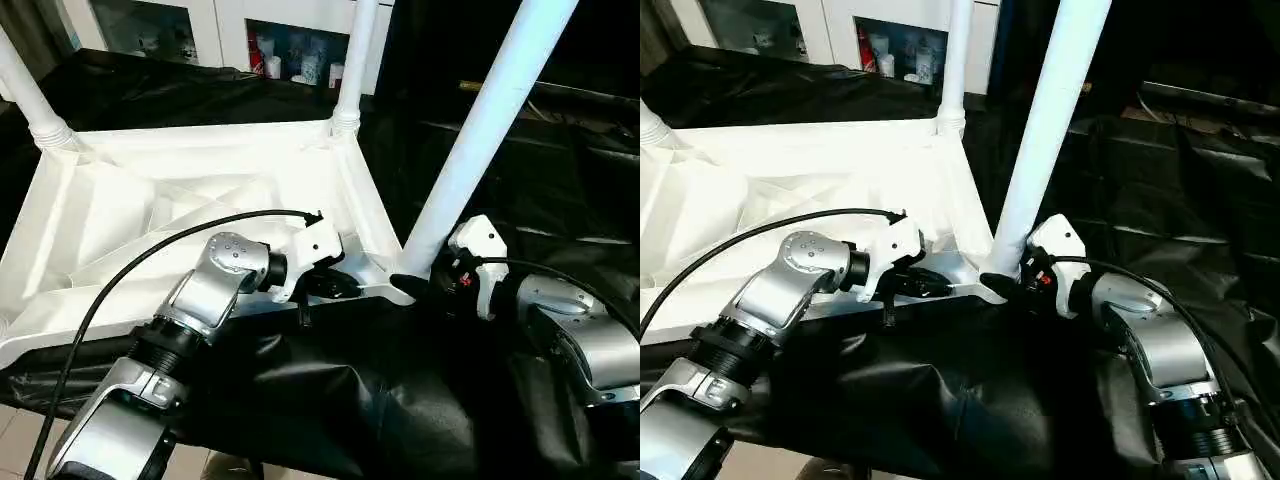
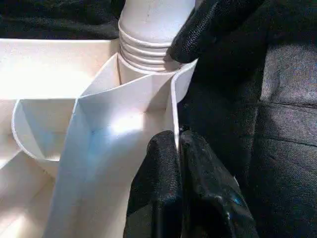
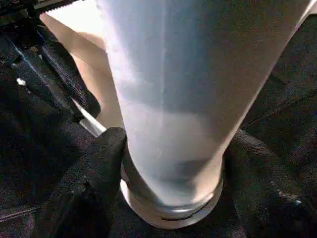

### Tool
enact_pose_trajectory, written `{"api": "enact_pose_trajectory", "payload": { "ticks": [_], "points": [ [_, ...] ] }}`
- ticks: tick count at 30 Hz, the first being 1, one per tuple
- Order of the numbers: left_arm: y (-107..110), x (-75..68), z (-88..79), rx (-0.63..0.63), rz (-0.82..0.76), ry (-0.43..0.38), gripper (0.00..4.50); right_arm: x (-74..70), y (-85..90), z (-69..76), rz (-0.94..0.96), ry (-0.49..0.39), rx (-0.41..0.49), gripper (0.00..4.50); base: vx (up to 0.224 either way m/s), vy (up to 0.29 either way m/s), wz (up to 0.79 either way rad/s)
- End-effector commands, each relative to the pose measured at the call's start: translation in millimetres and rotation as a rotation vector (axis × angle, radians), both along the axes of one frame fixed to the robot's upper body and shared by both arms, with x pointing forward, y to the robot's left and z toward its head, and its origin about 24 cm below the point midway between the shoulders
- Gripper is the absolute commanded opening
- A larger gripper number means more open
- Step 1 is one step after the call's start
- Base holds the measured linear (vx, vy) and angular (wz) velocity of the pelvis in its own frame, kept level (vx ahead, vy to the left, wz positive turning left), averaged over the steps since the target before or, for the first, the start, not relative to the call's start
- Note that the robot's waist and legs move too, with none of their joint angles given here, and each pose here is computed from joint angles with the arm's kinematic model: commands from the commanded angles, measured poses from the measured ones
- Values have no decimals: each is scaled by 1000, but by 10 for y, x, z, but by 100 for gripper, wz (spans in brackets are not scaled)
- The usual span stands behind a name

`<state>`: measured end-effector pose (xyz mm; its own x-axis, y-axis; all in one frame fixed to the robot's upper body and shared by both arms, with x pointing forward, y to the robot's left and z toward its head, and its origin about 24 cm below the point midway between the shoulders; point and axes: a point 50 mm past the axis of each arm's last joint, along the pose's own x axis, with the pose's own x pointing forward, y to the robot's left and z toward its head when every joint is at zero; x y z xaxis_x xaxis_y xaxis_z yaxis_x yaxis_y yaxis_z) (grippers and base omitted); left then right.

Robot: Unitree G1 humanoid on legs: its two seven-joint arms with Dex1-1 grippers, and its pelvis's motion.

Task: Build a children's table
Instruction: Rotate leg to tighten

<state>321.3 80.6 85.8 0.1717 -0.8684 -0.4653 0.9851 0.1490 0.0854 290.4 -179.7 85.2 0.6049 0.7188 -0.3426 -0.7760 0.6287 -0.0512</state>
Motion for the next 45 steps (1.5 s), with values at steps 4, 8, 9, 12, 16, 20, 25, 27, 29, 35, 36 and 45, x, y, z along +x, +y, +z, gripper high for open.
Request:
{"api": "enact_pose_trajectory", "payload": {
  "ticks": [4, 8, 9, 12, 16, 20, 25, 27, 29, 35, 36, 45],
  "points": [
    [-73, -40, 13, -52, -27, 5, 0, -36, 47, -60, 36, 25, -12, 265, 0, 0, 0],
    [-76, 42, -19, -36, 80, 2, 0, 65, 25, -151, -159, 13, -12, 265, 0, 0, 0],
    [-83, 94, -29, -28, 140, -7, 0, 105, 22, -190, -234, 17, -13, 264, 0, 0, 0],
    [-179, 302, -57, -15, 401, -43, 0, 251, 111, -357, -571, 81, 53, 264, 0, 0, 0],
    [-297, 363, -55, -14, 491, -56, 0, 293, 236, -482, -723, 152, 52, 264, -13, 2, 0],
    [-514, 357, -11, -38, 482, -62, 0, 371, 575, -472, -729, 148, 56, 264, 0, 0, 0],
    [-560, 339, -1, -53, 427, -74, 0, 423, 706, -376, -715, 114, 117, 264, 0, 0, 0],
    [-529, 328, -2, -61, 398, -79, 0, 442, 659, -320, -713, 94, 149, 319, 0, 0, 0],
    [-515, 323, 0, -63, 386, -82, 0, 450, 633, -298, -709, 84, 155, 336, 0, 0, 0],
    [-390, 268, -1, -70, 285, -88, 0, 471, 393, -97, -629, -17, 137, 377, 0, 0, 0],
    [-358, 258, -3, -69, 269, -91, 0, 455, 348, -70, -606, -27, 129, 388, 0, 0, 0],
    [-61, 91, 33, -62, 73, -52, 0, 120, -56, 60, -238, -4, -7, 448, 7, -2, 0]
  ]
}}
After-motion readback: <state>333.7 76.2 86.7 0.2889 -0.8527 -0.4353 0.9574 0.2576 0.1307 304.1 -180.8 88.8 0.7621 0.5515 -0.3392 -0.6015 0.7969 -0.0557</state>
